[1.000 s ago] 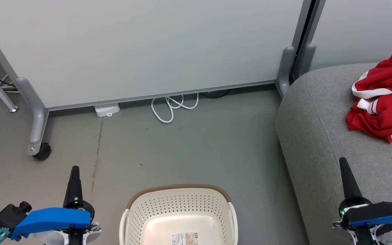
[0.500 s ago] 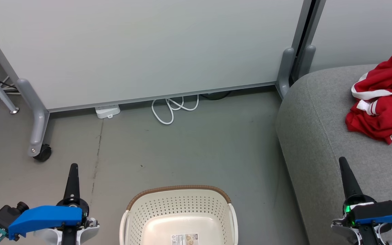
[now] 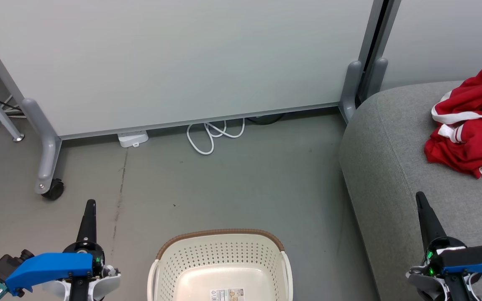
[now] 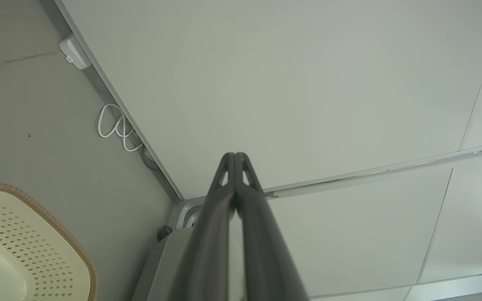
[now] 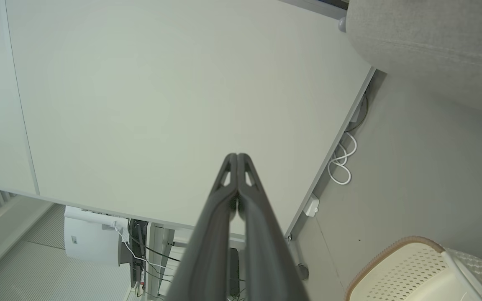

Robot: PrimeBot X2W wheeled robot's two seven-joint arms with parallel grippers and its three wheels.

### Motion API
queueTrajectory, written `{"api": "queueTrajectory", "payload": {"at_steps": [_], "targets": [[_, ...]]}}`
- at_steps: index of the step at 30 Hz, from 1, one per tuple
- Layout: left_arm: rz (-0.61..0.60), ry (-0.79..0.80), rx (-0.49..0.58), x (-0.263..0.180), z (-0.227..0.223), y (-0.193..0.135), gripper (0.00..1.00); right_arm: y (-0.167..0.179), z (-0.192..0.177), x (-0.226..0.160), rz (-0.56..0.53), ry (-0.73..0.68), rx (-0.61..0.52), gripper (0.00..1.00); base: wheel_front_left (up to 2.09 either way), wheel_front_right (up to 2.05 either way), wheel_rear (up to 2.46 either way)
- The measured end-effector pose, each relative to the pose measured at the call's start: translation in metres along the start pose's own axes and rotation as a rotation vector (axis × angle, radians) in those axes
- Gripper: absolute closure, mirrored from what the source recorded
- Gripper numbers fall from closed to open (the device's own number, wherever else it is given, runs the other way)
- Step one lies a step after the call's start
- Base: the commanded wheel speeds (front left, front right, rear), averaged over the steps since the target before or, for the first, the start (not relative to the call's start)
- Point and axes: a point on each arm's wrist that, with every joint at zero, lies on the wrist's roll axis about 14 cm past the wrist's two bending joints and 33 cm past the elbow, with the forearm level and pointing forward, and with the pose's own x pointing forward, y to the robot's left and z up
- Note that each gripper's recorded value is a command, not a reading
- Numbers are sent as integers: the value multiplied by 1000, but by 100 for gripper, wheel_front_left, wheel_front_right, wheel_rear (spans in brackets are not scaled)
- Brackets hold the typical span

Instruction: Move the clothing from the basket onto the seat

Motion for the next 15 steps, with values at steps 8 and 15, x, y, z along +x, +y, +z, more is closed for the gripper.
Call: {"api": "queueTrajectory", "payload": {"at_steps": [8,15], "targets": [[-11,2,-67,0,1,-3,100,1,-1,0,4,8,65,100,0,0,0],[-26,2,-120,1,3,-7,100,3,-1,0,12,11,120,100,0,0,0]]}}
